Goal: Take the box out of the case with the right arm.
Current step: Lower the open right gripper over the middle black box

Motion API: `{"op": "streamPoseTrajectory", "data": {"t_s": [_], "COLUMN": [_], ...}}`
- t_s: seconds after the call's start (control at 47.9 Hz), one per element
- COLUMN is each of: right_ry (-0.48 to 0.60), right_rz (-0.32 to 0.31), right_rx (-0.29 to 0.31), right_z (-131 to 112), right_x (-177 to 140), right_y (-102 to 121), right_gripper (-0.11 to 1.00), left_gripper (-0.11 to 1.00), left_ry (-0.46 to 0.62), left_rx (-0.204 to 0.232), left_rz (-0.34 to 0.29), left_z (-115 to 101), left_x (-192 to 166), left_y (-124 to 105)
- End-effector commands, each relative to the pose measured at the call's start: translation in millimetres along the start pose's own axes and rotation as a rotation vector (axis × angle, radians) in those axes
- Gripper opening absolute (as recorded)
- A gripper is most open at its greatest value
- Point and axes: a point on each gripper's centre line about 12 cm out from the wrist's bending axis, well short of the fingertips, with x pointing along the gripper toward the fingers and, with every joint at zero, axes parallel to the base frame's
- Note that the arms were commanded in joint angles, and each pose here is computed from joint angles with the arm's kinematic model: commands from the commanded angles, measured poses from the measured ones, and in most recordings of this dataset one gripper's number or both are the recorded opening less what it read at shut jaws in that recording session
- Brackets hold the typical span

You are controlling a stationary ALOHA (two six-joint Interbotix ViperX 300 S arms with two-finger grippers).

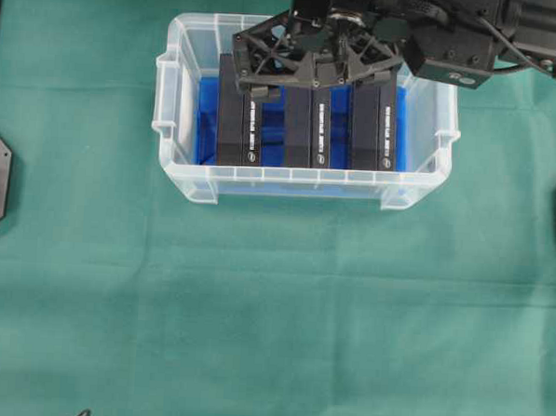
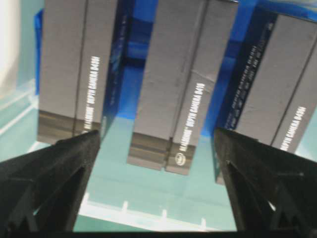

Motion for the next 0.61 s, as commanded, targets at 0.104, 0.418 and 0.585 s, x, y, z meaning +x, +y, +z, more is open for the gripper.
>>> {"op": "streamPoseTrajectory", "data": {"t_s": [0.104,0.418,0.585], "right_ry": [-0.014,-0.017,-0.017], "right_rz": [0.042,0.042,0.040], "right_rx": [-0.001,-0.001,-0.001], "right_z": [1.7,2.0,2.0], "right_x": [-17.8,-17.8,-17.3], "right_y": [1.1,1.0,0.8], "right_gripper": [0.92,0.92,0.92], "left_gripper": [0.02,0.02,0.02], "left_ry": [-0.029,-0.025,-0.025], "left_rx": [0.004,0.004,0.003], "left_rz": [-0.002,-0.001,-0.001], "left_z": [4.4,4.3,4.3], "left_x": [-7.5,-6.6,-6.6], "left_y": [-0.5,-0.5,-0.3]}}
